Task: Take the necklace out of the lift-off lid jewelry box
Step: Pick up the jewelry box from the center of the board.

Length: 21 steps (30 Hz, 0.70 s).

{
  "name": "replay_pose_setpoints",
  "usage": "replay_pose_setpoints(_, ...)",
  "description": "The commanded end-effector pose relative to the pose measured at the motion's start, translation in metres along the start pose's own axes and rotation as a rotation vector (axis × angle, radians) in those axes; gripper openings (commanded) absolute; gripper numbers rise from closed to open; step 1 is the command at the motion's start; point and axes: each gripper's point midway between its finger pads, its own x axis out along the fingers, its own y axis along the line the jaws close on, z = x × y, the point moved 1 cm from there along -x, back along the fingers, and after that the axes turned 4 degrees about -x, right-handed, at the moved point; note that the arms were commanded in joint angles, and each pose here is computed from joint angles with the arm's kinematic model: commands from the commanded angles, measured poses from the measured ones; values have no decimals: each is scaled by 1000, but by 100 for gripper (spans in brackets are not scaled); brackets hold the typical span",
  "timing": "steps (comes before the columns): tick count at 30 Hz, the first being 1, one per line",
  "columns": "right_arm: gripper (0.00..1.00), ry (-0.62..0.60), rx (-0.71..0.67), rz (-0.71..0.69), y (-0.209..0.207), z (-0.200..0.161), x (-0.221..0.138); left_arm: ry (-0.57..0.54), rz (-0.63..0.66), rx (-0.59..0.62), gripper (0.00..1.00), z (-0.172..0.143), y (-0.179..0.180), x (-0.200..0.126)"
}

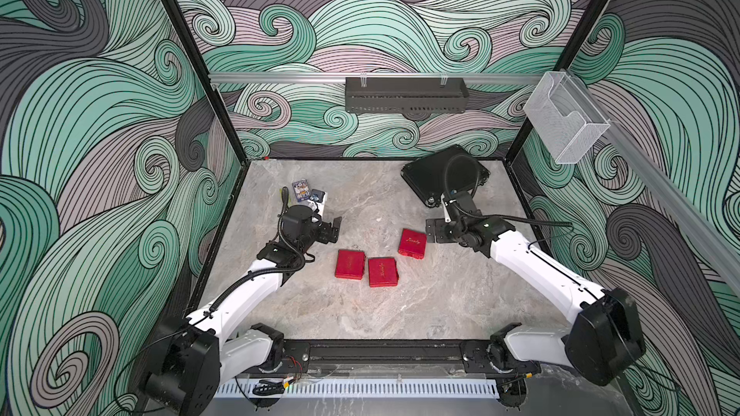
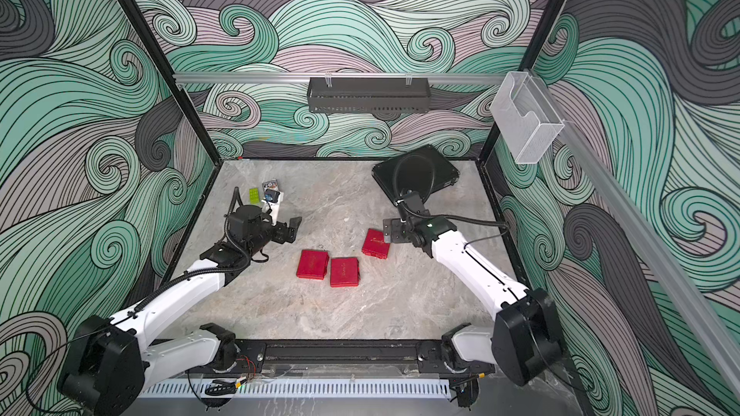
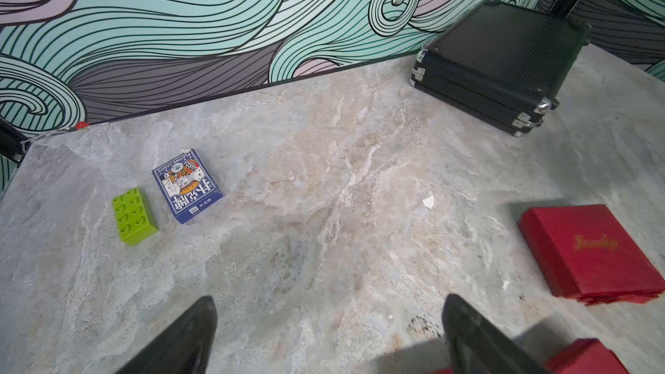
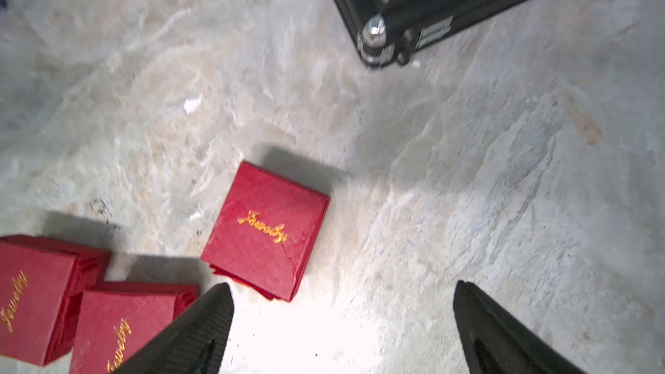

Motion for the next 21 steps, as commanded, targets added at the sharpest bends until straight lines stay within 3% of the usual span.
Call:
replay_pose_setpoints(1, 99, 104, 35, -38, 1, -25, 6, 6, 8, -15, 97, 4, -3, -13)
replay_pose_setpoints(11, 99, 203, 32, -69, 44, -41, 27, 4, -1, -21, 97, -7, -11, -20)
replay_pose_setpoints(21, 99, 177, 120, -78, 66, -30, 48, 9, -8, -31, 97, -9, -14, -18)
